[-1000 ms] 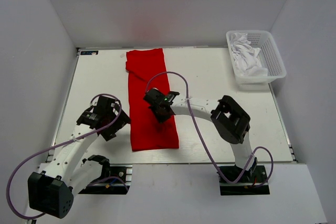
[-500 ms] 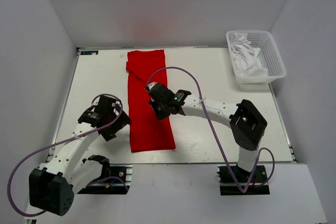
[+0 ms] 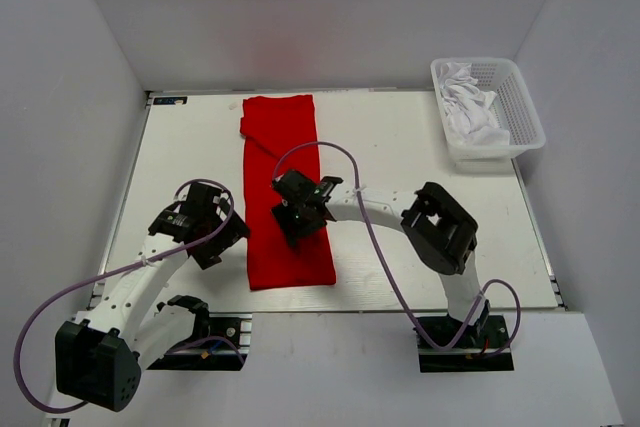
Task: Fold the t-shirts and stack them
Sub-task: Rotate the tshirt 80 degrees
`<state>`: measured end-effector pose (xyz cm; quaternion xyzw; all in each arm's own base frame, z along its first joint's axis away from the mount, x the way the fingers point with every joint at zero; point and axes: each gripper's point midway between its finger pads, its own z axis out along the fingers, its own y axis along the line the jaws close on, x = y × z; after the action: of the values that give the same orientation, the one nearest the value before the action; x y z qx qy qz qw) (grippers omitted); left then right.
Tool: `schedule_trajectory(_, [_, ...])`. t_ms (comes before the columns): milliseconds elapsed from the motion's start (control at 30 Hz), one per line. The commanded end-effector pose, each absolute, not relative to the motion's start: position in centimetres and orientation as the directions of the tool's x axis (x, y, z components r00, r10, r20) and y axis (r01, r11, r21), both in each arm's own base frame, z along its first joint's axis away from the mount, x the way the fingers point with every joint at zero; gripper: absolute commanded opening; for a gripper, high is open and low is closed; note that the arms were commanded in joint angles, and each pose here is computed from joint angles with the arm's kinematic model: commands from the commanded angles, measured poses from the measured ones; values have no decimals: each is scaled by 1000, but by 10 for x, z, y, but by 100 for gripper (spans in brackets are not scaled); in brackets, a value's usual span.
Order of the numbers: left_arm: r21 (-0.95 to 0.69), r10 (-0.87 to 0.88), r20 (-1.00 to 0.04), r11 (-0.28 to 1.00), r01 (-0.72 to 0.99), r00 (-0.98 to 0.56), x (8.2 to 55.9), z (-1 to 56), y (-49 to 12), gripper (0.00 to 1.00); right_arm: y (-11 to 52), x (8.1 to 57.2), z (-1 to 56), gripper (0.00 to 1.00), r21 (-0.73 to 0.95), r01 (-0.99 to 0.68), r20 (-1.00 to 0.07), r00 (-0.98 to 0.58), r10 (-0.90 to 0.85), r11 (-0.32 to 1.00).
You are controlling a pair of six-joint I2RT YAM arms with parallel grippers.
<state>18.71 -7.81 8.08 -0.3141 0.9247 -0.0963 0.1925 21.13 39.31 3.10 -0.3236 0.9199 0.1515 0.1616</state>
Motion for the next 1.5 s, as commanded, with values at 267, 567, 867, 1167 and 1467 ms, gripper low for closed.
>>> schedule_trajectory(267, [-285, -604, -294, 795, -535, -741, 181, 79, -76, 100, 398, 201, 116, 83, 242, -695, -544, -675, -499, 677])
schedule_trajectory(567, [-295, -597, -295, 800, -523, -746, 181, 83, -77, 100, 401, 157, 90, 90, 344, -718, -410, -694, -592, 604])
schedule_trajectory(867, [-292, -589, -298, 805, -516, -751, 180, 83, -77, 100, 396, 152, 67, 90, 315, -678, -326, -734, -595, 664])
schedule_trajectory(1167, [-290, -588, -286, 806, -516, -757, 179, 79, -79, 100, 401, 155, 51, 46, 302, -676, -303, -736, -605, 672])
schedule_trajectory(1467, [-294, -581, -294, 810, -507, -759, 183, 81, -79, 100, 398, 153, 64, 0, 284, -678, -315, -734, -601, 678])
